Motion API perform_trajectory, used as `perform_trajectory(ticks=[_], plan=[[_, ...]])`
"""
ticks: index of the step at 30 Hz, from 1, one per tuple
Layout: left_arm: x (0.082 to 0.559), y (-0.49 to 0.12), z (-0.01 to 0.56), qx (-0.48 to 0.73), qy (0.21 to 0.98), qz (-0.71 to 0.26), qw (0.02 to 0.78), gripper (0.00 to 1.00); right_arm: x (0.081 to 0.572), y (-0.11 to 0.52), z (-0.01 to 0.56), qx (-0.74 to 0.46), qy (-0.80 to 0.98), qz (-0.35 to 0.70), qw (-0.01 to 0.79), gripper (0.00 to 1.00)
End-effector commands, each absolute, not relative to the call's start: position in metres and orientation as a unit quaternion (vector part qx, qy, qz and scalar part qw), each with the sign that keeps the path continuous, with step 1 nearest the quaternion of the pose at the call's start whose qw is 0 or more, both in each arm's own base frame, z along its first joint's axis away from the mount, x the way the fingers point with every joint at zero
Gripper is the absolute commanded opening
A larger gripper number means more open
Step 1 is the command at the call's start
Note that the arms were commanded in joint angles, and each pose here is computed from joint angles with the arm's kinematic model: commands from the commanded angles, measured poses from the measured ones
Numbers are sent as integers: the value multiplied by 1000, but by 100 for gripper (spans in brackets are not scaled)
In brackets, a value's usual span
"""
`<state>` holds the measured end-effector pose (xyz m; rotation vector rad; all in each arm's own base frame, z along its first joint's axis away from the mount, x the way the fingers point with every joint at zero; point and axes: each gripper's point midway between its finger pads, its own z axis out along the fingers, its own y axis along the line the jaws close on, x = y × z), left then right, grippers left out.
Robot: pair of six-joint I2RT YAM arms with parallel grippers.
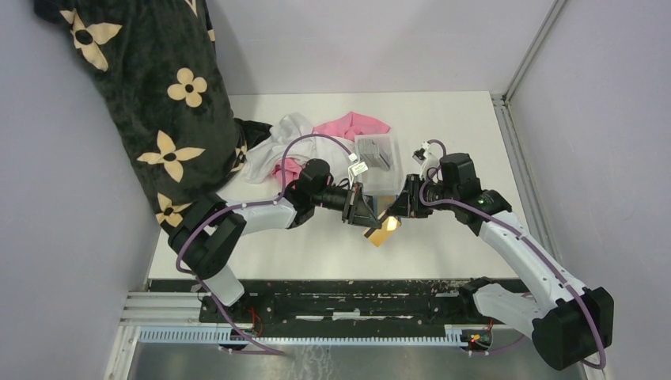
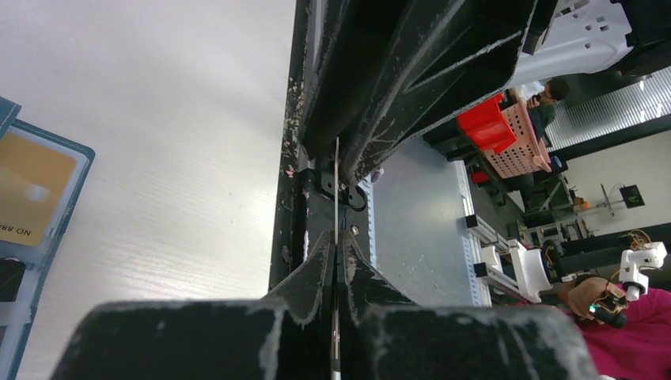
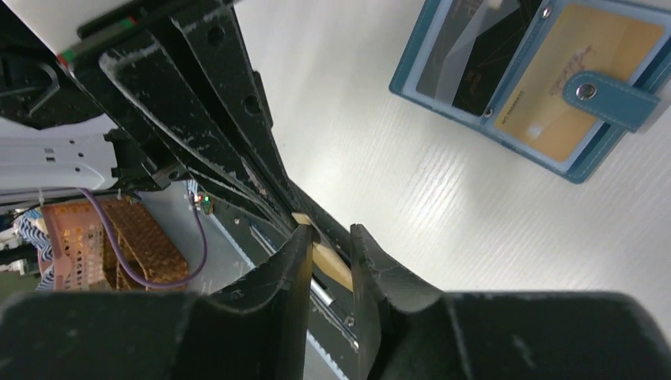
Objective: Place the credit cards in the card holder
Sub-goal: Pick up the credit card from the storage box.
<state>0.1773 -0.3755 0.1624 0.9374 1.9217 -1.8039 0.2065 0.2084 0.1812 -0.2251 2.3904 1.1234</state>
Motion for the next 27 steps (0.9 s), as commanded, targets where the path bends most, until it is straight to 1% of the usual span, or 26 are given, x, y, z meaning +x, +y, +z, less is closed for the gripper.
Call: perform_trajectory(ticks=[1, 4, 8, 12, 16, 20, 22, 25, 27], plan=[[184, -381, 173, 322, 675, -635, 195, 3, 226, 211, 196, -84, 857, 421, 286, 36], [197, -381, 165, 298, 697, -614, 218, 3, 231, 210, 197, -80, 858, 416, 292, 46], [220, -376, 149, 258, 743, -558, 265, 3, 241, 201, 198, -69, 863, 386, 317, 55], [247, -364, 138, 191, 779, -507, 315, 3, 255, 182, 192, -45, 875, 328, 353, 56], [268, -349, 137, 107, 794, -477, 362, 3, 269, 167, 182, -20, 883, 281, 375, 55], [287, -330, 133, 16, 803, -448, 393, 3, 281, 167, 164, -11, 893, 258, 369, 45], [290, -326, 130, -9, 804, -443, 397, 3, 286, 171, 154, -15, 899, 244, 363, 36], [296, -323, 131, -36, 799, -444, 405, 3, 293, 178, 141, -26, 909, 216, 356, 18], [298, -325, 134, -43, 793, -449, 409, 3, 300, 184, 134, -31, 913, 201, 354, 11]])
